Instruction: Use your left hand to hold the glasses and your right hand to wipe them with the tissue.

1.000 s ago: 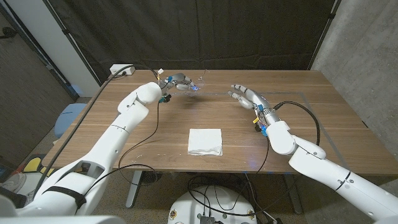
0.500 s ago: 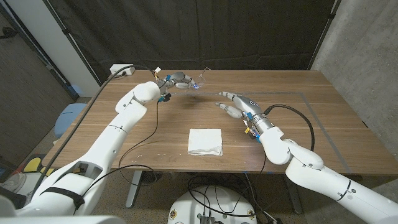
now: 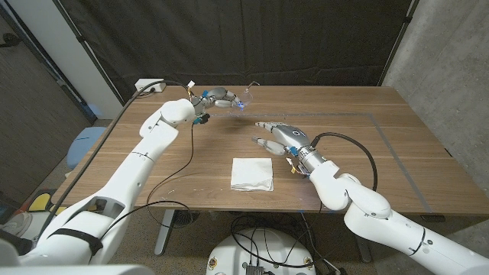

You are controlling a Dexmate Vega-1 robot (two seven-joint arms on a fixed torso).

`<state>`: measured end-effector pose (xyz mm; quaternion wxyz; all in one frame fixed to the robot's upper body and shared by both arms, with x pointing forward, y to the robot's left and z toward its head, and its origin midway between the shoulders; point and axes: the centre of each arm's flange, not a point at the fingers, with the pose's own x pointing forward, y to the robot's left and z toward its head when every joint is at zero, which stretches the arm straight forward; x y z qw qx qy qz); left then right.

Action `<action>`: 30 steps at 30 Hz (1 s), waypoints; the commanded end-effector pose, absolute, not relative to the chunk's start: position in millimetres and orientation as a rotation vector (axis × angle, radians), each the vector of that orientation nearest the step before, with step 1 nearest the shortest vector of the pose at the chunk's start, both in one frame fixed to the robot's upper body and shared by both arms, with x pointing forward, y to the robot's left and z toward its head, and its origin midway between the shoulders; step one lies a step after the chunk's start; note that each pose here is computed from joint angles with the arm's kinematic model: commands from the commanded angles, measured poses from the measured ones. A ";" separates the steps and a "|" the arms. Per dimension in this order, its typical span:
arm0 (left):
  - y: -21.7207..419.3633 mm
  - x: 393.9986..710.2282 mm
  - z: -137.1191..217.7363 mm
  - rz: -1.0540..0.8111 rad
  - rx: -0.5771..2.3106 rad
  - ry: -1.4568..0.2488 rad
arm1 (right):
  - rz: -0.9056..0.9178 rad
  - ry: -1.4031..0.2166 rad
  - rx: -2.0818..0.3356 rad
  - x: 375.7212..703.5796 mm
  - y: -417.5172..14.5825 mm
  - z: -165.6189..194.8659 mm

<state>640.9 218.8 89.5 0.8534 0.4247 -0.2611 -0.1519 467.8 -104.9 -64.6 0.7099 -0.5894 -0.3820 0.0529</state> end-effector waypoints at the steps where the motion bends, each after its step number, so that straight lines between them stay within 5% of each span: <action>1: 221.8 643.8 91.3 -0.352 0.853 -0.541 | 0.205 -0.783 -1.457 460.8 -78.9 -82.4; 30: 219.4 650.2 91.8 -0.381 0.847 -0.549 | 0.308 -0.513 -1.626 466.3 -57.4 -112.1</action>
